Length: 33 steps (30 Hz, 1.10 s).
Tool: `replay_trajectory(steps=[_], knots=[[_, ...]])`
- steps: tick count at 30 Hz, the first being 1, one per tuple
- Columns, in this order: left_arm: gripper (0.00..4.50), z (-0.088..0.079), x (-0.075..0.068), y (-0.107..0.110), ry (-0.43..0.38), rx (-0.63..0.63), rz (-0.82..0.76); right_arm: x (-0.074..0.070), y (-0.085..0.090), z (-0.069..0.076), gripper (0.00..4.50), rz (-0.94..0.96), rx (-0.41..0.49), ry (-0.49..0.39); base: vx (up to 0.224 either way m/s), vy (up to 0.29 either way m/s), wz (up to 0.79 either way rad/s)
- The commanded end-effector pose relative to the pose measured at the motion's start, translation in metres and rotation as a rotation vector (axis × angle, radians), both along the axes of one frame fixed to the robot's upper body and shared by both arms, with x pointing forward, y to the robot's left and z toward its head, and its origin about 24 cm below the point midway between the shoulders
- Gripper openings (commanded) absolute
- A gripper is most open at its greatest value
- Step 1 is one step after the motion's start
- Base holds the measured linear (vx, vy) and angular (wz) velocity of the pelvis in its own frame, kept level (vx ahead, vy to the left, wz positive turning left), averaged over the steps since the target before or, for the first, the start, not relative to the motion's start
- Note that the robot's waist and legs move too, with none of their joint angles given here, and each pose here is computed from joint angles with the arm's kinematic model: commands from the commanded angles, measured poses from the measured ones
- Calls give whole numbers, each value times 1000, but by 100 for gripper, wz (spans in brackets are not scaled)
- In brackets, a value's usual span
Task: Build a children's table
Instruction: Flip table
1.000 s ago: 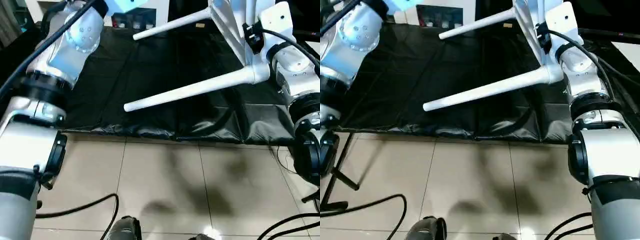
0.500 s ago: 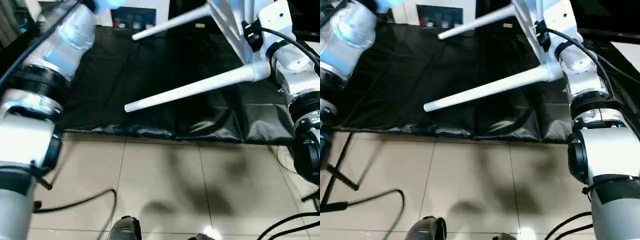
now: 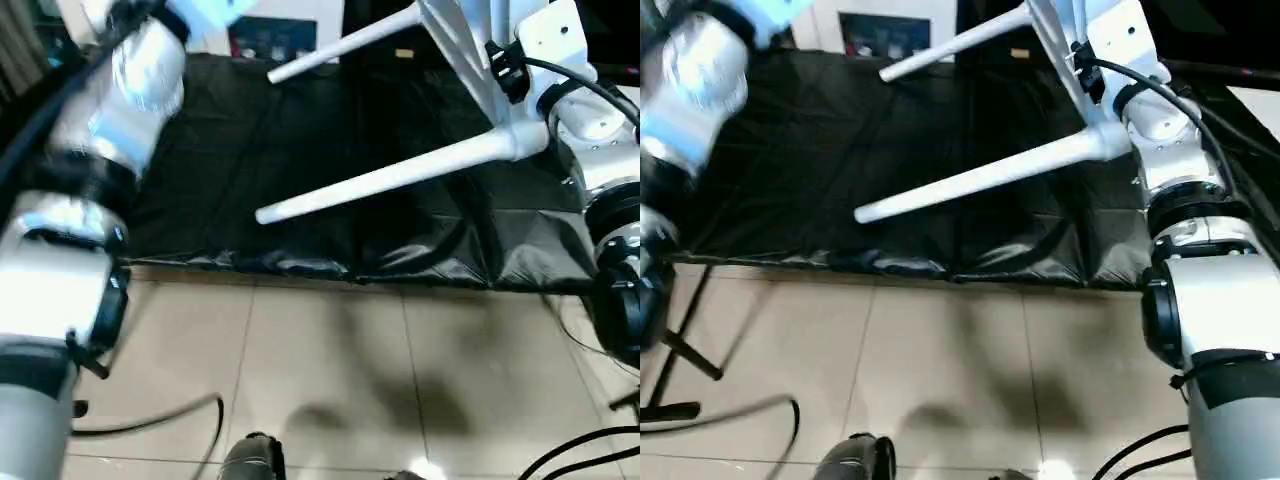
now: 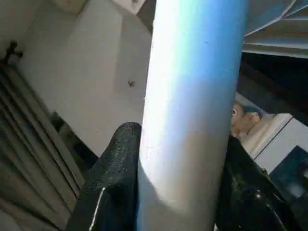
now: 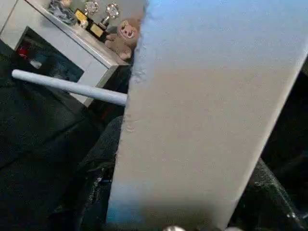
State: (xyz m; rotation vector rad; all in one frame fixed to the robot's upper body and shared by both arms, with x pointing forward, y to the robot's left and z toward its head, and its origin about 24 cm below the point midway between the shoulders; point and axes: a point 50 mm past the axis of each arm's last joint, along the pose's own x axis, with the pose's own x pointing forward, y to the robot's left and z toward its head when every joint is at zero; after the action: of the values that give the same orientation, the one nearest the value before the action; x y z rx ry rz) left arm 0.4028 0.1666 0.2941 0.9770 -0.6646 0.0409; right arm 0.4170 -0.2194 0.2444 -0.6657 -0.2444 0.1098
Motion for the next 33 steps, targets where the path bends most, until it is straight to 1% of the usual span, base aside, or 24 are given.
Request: replay_trajectory(steps=[1,2,3,7,8,10,12,13,14,15,16,17,18,19,21,22,23,24,25,29,33], knots=[[171,-29,2,-18,100,-90,-128,-1,14,25,196,71,-171,-45,0,0,0],[171,-43,3,-14,140,-179,-130,-2,13,40,196,61,-189,-75,0,0,0],[171,-54,4,-11,169,-240,-126,-3,12,55,196,44,-204,-110,0,0,0],[171,-86,4,-7,257,-422,-112,-7,13,85,196,37,-192,-173,0,0,0],[171,-100,2,-9,297,-421,-108,-9,16,100,196,38,-190,-202,0,0,0],[170,-105,1,-12,310,-431,-114,-11,18,107,196,45,-190,-214,0,0,0],[164,-105,0,-14,313,-422,-122,-11,21,109,196,61,-189,-208,0,0,0],[163,-104,0,-14,313,-422,-123,-10,22,109,249,63,-191,-206,0,0,0],[163,-101,1,-16,311,-421,-130,-9,26,106,249,79,-203,-187,0,0,0],[162,-100,1,-16,311,-425,-132,-8,27,104,262,85,-204,-179,-24,51,-6],[161,-99,1,-16,310,-427,-132,-7,28,101,266,91,-205,-169,-27,60,-5],[161,-99,1,-16,310,-427,-132,-7,28,101,266,91,-205,-169,-27,60,-5],[160,-98,1,-16,311,-430,-132,-7,29,99,287,95,-206,-161,-29,52,-4],[160,-98,2,-16,312,-430,-131,-6,30,97,287,97,-207,-155,0,0,0],[159,-97,2,-17,314,-427,-129,-5,30,91,315,98,-205,-144,0,0,0],[159,-98,2,-17,316,-428,-129,-5,30,90,315,98,-205,-142,0,0,0],[159,-98,2,-17,320,-428,-127,-4,30,89,333,99,-208,-141,0,0,0],[159,-100,2,-17,326,-431,-121,-4,30,88,333,105,-209,-142,0,0,0],[159,-100,2,-17,329,-433,-117,-5,30,87,345,110,-210,-143,0,0,0],[159,-105,3,-16,351,-438,-88,-7,36,85,354,188,-209,-169,-25,1,-3],[159,-109,3,-13,365,-439,-54,-11,39,87,354,217,-198,-257,-76,-18,4]])
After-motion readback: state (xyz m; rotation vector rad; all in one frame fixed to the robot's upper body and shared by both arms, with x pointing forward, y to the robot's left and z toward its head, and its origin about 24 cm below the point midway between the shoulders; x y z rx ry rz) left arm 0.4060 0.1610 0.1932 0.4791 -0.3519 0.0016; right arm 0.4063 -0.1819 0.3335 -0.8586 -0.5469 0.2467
